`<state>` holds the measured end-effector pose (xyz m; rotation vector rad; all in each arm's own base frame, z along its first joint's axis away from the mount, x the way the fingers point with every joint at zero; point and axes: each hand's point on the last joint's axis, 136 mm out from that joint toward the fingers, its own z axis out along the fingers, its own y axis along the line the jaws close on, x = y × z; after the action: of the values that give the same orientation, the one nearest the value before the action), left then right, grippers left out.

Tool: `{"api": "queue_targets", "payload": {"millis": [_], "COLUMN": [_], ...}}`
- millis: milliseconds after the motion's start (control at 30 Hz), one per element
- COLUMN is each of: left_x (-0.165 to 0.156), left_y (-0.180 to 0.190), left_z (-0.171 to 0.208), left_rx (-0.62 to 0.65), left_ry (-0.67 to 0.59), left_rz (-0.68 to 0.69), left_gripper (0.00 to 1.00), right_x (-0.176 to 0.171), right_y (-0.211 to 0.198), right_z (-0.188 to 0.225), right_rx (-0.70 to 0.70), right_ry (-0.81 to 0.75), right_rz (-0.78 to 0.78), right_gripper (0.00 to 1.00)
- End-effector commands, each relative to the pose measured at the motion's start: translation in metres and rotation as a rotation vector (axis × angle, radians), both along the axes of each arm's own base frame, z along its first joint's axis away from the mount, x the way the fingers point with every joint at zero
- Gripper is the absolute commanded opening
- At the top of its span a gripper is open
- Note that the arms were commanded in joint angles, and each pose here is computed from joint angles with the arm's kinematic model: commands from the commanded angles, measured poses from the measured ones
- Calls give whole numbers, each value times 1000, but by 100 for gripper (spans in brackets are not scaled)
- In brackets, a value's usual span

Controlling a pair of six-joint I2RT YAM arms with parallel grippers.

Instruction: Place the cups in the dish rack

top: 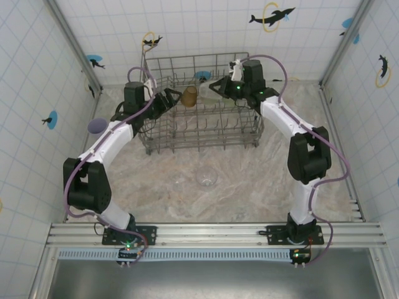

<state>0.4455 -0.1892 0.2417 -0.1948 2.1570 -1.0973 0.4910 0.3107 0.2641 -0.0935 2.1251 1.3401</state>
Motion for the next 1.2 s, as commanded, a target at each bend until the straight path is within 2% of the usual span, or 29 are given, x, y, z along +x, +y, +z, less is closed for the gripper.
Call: {"api": "queue_targets", "payload": {"millis": [0,267,533,733,1067,1167], "left_x": [5,25,39,48,50,52], "left_y": [-9,-20,-27,-30,-36,-37], "left_z": [12,18,34,42,50,44], "left_rx": [-82,-181,-312,-421,-522,-516], "left_ry": [-32,-18,-20,-4,2,21], "left_rz": [-56,-95,-86,-80,-101,-93], "left_gripper": [98,98,98,98,98,98], "right_x": [4,-4,-8,-8,-9,-9], "right_y": [7,14,25,30,41,44], "right_z": [24,34,36,45,43,46], "right_rx": [163,333,370,462,462,470], "right_ry": [-65,-93,-95,-68,-72,-79], "right_rz": [65,115,146,164,179,182], "right_gripper": [0,0,0,0,0,0]}}
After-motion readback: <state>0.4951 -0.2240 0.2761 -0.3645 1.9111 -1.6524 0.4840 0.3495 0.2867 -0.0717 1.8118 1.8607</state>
